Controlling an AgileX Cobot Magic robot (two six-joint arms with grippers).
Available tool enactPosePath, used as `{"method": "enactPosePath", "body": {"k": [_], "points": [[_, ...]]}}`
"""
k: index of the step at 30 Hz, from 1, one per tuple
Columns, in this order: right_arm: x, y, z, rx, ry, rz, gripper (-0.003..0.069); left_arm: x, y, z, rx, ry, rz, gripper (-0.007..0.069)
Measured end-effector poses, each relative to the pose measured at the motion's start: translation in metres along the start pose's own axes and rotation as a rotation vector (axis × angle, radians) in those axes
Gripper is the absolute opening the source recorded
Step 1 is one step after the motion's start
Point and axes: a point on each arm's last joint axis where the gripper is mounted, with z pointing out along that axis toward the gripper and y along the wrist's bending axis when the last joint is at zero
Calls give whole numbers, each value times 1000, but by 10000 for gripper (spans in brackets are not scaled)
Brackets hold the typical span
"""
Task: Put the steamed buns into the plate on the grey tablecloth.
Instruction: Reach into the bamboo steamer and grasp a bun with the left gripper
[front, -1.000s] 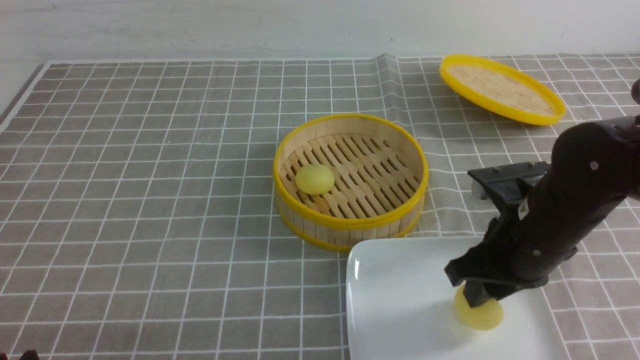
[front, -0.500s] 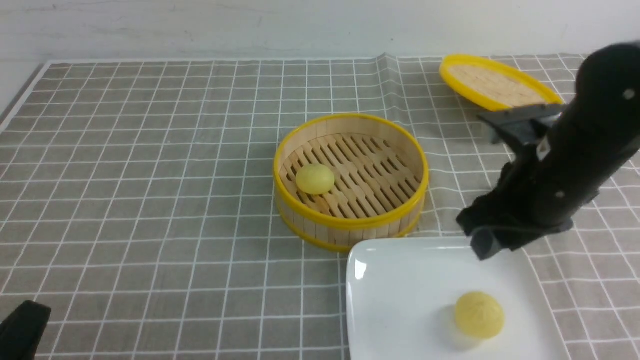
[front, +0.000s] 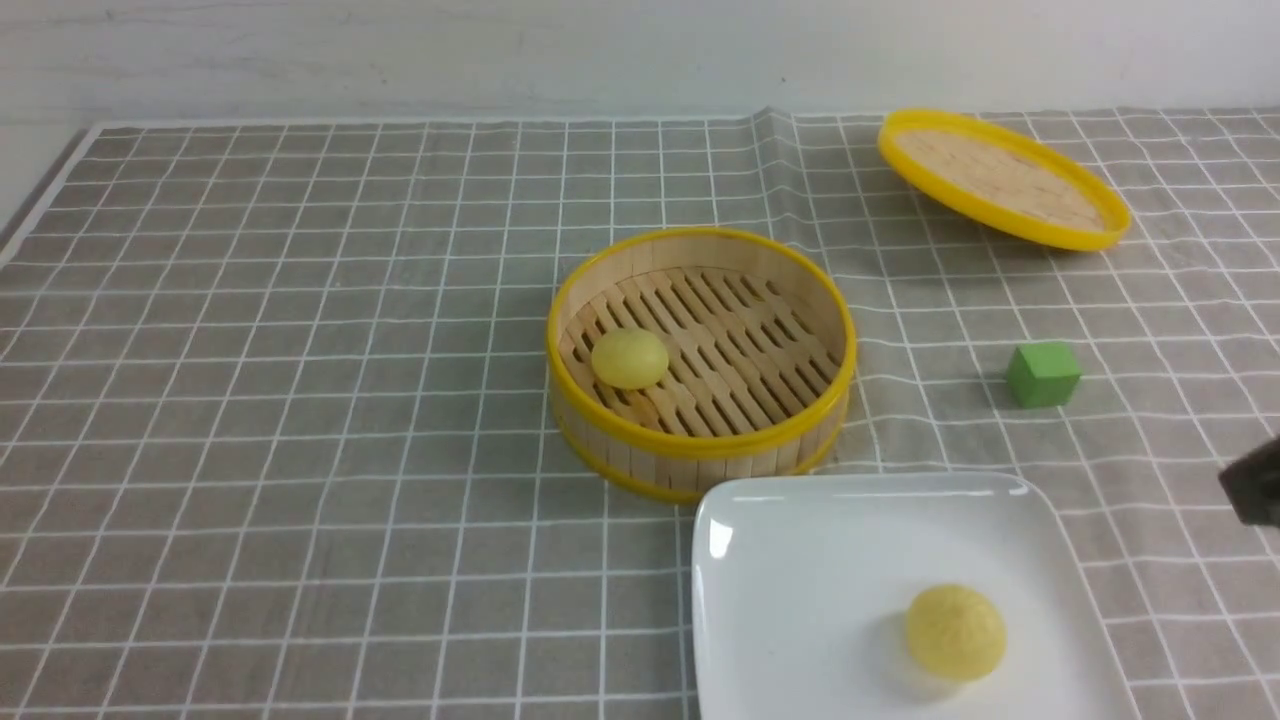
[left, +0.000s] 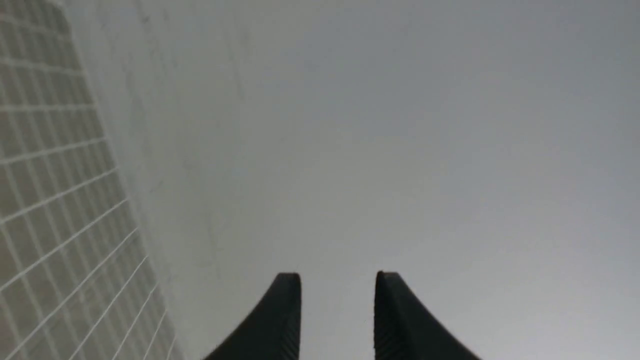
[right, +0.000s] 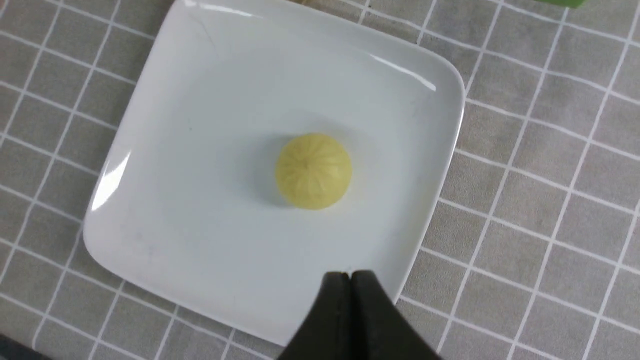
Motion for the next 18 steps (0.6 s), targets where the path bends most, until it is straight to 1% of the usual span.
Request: {"method": "enactPosePath", "body": {"k": [4,7,8,9,11,12,13,14,15,16,17,18], "points": [[25,-1,-6,7,-61,-4,-16,2,-7,1,13,40,46,221],[31,-3,-8,33,-102,-18,-15,-1,-38,5,37,106,87,172],[32,-5,-9,54,-116,-29,-15,-2,-53,10,23,150,140,143],[32,-5,-9,54,-116,-29,-15,-3,-60,11,32,151,149,137],[32,-6,-10,70,-124,-37,-13,-4,-77,19,0,211,224,92],[32,-7,-10,73,-128,-39,-12,-2,-94,32,-69,307,320,52],[32,-7,-9,73,-129,-39,-12,0,-101,41,-130,383,376,20],[31,-7,-9,73,-129,-39,-12,3,-106,51,-202,468,426,10],[31,-7,-9,73,-128,-38,-10,8,-106,64,-306,584,479,3],[31,-7,-9,73,-128,-38,-10,9,-110,69,-326,615,496,2],[31,-7,-9,73,-129,-39,-9,14,-109,81,-431,746,550,2],[31,-7,-9,73,-129,-39,-9,20,-108,97,-508,845,581,2]]}}
